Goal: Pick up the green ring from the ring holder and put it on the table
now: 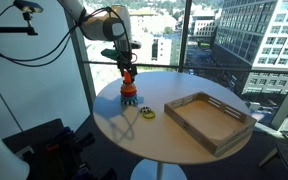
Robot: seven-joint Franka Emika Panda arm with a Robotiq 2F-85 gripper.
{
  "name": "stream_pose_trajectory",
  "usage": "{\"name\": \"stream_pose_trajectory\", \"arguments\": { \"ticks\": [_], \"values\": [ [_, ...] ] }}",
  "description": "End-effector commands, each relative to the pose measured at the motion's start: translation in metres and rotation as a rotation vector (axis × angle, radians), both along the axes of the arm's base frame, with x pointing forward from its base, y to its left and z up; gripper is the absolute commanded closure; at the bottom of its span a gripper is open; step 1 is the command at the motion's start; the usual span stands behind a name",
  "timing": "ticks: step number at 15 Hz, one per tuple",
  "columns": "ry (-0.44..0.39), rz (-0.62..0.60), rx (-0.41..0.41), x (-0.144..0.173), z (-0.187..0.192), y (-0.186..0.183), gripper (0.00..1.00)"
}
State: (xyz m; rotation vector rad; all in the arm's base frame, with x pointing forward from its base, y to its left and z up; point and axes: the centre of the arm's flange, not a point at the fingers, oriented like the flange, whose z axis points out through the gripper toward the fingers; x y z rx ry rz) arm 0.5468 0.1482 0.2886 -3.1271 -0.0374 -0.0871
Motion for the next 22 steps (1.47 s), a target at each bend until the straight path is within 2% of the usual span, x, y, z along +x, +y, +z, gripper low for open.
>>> {"name": "stream_pose_trajectory", "arguments": {
  "ticks": [1, 6, 7, 8, 10, 12, 17, 22],
  "values": [
    [0.001, -0.013, -0.017, 0.015, -0.004, 0.006, 0.00],
    [0.008, -0.012, -0.018, 0.018, -0.009, 0.007, 0.00],
    [0.010, -0.011, -0.017, 0.019, -0.009, 0.008, 0.09],
    [0.011, -0.010, -0.016, 0.019, -0.009, 0.008, 0.27],
    [0.011, -0.010, -0.015, 0.018, -0.009, 0.008, 0.44],
    [0.009, -0.008, -0.013, 0.018, -0.006, 0.009, 0.56],
    [-0.005, -0.003, -0.001, 0.014, 0.009, 0.009, 0.56],
    [-0.013, -0.005, 0.035, 0.010, 0.040, 0.007, 0.56]
  ]
}}
